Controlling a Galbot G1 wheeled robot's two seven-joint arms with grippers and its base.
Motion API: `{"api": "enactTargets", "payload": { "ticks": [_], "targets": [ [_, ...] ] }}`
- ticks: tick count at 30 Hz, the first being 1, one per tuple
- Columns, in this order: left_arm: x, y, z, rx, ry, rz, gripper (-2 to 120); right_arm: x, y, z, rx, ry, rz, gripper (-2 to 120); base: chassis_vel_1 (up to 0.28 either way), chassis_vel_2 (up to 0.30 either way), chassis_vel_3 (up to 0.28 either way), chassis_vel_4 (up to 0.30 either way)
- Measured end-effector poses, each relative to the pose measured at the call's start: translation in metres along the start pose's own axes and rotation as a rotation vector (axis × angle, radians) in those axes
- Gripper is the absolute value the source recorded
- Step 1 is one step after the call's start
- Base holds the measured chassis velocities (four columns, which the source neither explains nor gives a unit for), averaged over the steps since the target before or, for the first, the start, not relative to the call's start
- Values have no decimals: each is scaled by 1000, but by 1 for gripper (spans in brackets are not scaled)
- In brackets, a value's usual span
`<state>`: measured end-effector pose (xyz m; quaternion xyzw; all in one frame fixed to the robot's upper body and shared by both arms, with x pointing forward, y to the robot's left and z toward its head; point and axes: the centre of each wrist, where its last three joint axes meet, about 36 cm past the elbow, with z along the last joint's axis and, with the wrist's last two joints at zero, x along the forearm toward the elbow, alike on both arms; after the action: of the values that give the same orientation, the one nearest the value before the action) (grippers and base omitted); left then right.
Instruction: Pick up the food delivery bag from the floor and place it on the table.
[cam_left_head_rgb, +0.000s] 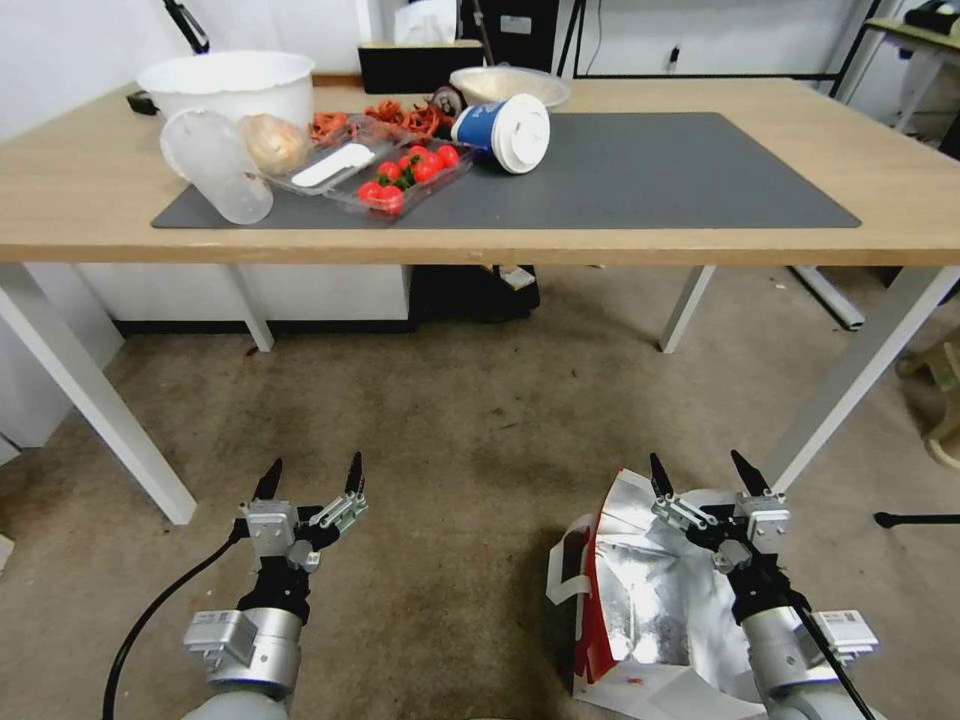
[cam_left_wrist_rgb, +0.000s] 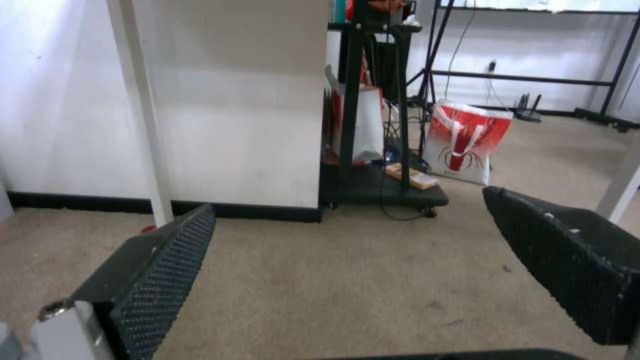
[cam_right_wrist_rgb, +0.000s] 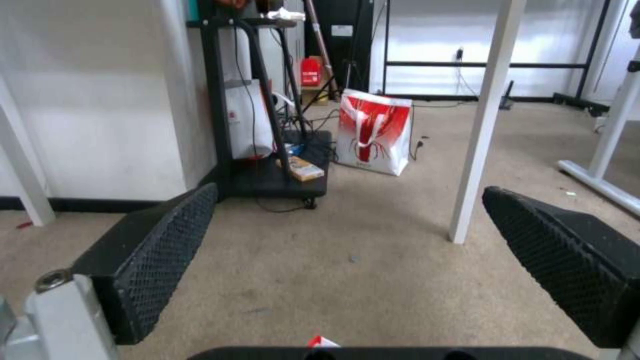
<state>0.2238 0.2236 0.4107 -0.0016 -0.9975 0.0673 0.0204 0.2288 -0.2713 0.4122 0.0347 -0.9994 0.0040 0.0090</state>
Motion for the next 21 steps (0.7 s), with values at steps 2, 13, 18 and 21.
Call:
{"api": "enactTargets", "payload": {
  "ticks": [2, 13, 18, 21],
  "targets": [
    [0, 0, 0, -1, -1, 0, 100, 0, 0, 1, 0, 3, 0, 100, 0, 0, 0, 0],
    [0, 0, 0, -1, -3, -5, 100, 0, -1, 2, 5, 7, 0, 100, 0, 0, 0, 0],
    [0, 0, 0, 1, -6, -8, 100, 2, -1, 1, 5, 9, 2, 100, 0, 0, 0, 0],
    [0, 0, 0, 2, -6, -9, 100, 2, -1, 1, 6, 9, 3, 100, 0, 0, 0, 0]
  ]
}}
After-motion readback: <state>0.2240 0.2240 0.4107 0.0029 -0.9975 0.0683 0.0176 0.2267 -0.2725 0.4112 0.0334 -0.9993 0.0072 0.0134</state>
